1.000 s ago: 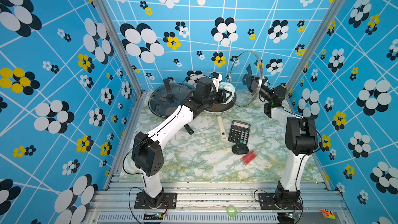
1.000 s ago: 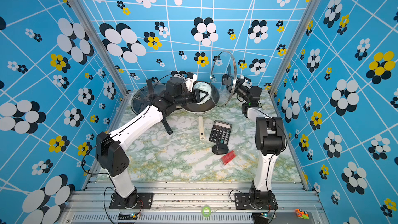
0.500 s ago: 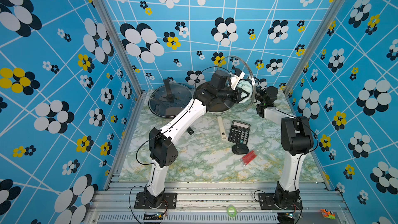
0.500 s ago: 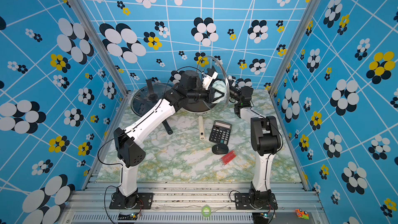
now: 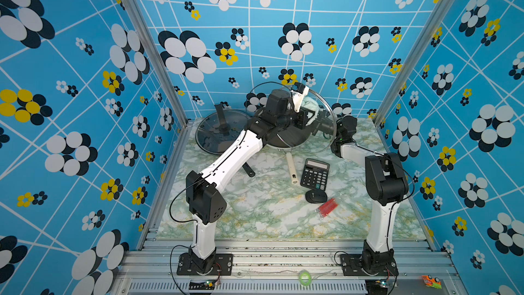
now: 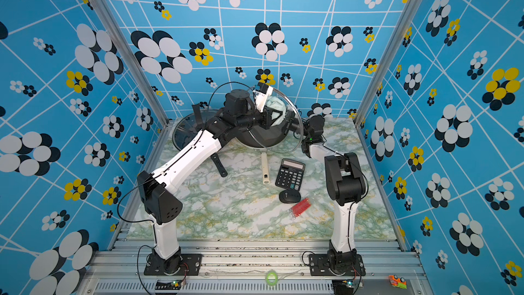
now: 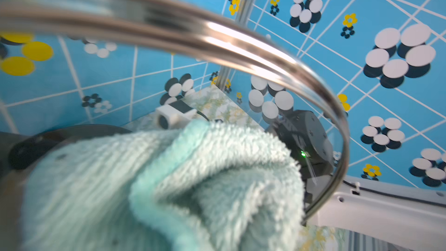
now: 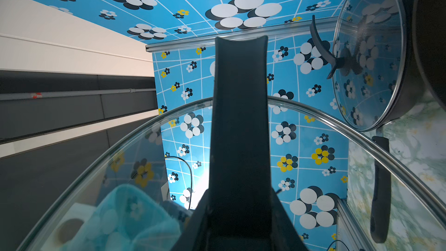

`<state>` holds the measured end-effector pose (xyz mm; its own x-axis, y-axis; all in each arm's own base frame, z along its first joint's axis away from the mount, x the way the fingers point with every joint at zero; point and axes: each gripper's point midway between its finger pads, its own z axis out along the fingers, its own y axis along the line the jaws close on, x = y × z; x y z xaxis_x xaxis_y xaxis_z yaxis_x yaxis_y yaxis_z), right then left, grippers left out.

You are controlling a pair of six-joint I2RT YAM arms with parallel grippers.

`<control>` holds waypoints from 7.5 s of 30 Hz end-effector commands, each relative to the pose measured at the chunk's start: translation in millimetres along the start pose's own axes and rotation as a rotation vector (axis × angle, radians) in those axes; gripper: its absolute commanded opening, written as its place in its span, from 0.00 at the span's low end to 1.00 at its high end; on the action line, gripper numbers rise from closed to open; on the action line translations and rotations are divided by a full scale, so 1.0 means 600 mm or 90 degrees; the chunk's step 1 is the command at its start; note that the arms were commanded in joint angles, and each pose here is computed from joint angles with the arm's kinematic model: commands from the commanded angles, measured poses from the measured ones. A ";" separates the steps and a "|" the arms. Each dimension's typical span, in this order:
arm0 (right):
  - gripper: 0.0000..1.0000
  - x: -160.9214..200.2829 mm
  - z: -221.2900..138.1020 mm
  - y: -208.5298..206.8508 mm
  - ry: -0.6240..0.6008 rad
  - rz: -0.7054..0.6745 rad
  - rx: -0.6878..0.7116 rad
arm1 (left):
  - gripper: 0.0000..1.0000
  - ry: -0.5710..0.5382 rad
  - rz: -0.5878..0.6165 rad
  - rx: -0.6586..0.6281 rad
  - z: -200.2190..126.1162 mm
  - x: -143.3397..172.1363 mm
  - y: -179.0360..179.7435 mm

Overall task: Wipe the pot lid with a cloth
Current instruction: Wipe the pot lid.

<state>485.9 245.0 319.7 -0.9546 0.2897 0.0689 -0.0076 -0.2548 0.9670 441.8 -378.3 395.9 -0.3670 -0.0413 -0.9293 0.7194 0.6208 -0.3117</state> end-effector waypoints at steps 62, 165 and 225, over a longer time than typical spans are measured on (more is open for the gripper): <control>0.00 0.043 0.027 0.274 -0.067 -0.257 -0.262 | 0.00 -0.140 -0.080 -0.071 -0.013 -0.051 0.096; 0.00 0.074 0.051 0.370 0.015 -0.339 -0.330 | 0.00 -0.037 0.088 0.115 0.009 0.011 -0.115; 0.00 0.106 0.052 0.394 0.026 -0.331 -0.346 | 0.00 -0.160 -0.080 -0.136 0.056 -0.037 0.170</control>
<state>497.8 227.1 496.4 -0.8055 0.5163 -0.2908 -0.5296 -0.4072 0.7441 517.5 -357.9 372.6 -0.3316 -0.2798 -0.9010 0.5849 0.6883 -0.4290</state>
